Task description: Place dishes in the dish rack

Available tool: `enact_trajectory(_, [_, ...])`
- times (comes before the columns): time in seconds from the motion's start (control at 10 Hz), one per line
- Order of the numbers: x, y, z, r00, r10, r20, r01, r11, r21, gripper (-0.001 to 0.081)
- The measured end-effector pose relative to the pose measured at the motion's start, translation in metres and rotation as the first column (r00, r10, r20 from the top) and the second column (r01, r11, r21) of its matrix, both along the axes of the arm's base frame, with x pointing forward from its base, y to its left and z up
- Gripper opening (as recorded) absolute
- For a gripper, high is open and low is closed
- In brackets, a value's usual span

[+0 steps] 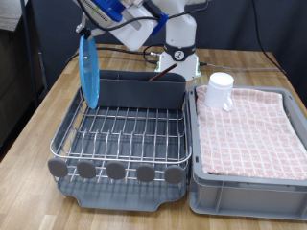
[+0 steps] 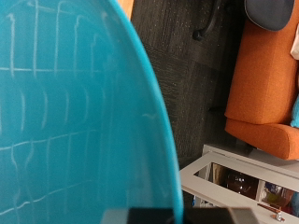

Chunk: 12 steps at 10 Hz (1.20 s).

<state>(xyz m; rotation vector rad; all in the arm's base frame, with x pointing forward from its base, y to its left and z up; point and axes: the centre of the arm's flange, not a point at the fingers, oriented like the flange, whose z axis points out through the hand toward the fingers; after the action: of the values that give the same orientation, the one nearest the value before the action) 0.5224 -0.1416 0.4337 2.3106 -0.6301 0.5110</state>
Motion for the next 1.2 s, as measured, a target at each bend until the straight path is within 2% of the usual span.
enact_trajectory(0.4, [-0.001, -0.010, -0.030, 1.000, 0.028, -0.014, -0.028, 1.000, 0.005, 0.0019])
enact_trajectory(1.2, [-0.010, -0.014, -0.081, 0.998, 0.056, 0.000, -0.056, 0.998, 0.013, 0.0019])
